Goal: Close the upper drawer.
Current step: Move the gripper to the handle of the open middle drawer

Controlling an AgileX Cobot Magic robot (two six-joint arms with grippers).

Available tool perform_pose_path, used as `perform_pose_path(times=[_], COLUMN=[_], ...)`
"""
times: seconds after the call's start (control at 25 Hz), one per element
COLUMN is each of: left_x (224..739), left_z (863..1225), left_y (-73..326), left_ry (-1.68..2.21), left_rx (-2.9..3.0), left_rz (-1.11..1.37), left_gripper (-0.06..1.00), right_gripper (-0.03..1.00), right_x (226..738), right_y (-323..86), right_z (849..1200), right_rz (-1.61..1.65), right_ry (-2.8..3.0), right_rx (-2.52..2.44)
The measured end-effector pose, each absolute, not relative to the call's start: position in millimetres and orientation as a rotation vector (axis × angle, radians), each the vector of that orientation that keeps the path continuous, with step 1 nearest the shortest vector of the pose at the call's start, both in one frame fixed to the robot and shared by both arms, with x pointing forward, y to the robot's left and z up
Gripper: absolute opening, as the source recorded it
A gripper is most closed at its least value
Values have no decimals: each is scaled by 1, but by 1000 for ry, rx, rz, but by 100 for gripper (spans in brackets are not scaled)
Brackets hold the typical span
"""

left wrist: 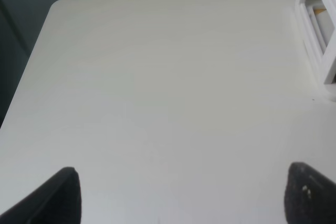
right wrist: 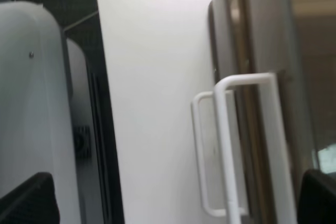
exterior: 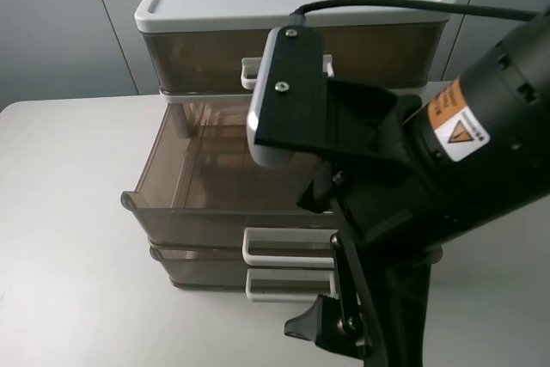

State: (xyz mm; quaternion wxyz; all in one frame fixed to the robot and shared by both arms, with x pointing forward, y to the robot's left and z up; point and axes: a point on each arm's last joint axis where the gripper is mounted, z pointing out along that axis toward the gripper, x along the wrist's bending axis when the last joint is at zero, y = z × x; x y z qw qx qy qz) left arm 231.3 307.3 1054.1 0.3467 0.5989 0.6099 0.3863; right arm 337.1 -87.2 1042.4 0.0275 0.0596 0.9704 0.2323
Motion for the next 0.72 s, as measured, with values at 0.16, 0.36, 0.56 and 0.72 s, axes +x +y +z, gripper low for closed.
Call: perform_pose_path(times=[0.16, 0.36, 0.56, 0.72], left_x=[231, 231, 231, 231], left_z=[1054, 1054, 1054, 1054], left_y=[307, 307, 307, 307], left_ry=[1582, 1582, 1582, 1582], left_rx=[1554, 1554, 1554, 1554], left_rz=[1002, 1002, 1002, 1002], left_gripper=[74, 74, 74, 74], right_gripper=[69, 69, 69, 69], right_x=[339, 342, 345, 347], right_y=[-80, -73, -68, -67], right_z=[1029, 1015, 1003, 998], right_rz=[645, 570, 509, 468], right_ry=[3036, 3071, 3100, 3097], right_rx=[147, 108, 92, 69])
